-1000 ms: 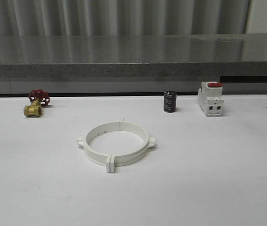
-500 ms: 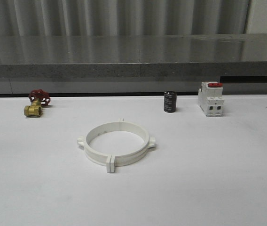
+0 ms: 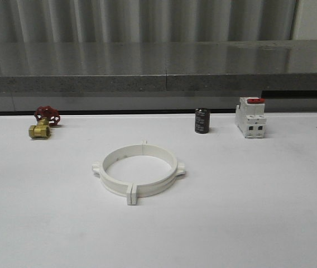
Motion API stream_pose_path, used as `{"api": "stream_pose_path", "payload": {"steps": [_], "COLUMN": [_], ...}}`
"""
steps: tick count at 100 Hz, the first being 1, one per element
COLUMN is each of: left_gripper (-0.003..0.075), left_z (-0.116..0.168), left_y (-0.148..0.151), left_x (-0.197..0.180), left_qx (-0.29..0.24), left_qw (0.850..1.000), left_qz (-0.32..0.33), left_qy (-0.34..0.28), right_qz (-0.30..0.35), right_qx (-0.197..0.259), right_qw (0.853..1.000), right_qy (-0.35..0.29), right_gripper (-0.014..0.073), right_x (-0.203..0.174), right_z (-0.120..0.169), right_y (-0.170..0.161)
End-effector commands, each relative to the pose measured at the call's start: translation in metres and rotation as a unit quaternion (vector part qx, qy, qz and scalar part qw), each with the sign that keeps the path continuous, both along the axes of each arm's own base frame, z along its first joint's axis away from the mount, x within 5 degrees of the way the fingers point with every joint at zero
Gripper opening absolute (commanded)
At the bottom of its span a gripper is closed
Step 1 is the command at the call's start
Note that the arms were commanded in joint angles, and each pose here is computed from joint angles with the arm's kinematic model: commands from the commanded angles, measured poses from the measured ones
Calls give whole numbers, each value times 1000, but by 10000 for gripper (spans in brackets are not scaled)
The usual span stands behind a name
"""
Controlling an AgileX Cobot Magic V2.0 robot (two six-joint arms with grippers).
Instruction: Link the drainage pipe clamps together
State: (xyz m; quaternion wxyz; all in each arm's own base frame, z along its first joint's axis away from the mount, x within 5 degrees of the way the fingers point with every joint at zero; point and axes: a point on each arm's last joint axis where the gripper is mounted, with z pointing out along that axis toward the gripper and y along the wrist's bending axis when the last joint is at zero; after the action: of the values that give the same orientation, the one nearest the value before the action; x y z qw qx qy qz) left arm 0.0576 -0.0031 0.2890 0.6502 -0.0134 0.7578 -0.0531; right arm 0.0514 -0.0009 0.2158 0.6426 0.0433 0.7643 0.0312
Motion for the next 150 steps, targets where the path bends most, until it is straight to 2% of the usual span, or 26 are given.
{"api": "stream_pose_path", "payload": {"steps": [1, 40, 74, 150], "left_gripper": [-20, -20, -20, -20], "left_z": [15, 15, 15, 15], "left_y": [0, 0, 0, 0], "left_x": [0, 0, 0, 0], "left_qx": [-2, -2, -2, -2], "left_qw": [999, 999, 999, 999], "left_qz": [0, 0, 0, 0], "left_qy": [-50, -50, -50, -50], "right_qz": [1, 38, 38, 38], "right_qx": [0, -2, 0, -1], "right_qw": [998, 996, 992, 992], "right_qy": [-70, -83, -122, -118], "right_gripper": [-69, -69, -69, -69], "right_x": [-3, 3, 3, 3], "right_z": [9, -15, -8, -9], "right_y": [0, 5, 5, 5]}}
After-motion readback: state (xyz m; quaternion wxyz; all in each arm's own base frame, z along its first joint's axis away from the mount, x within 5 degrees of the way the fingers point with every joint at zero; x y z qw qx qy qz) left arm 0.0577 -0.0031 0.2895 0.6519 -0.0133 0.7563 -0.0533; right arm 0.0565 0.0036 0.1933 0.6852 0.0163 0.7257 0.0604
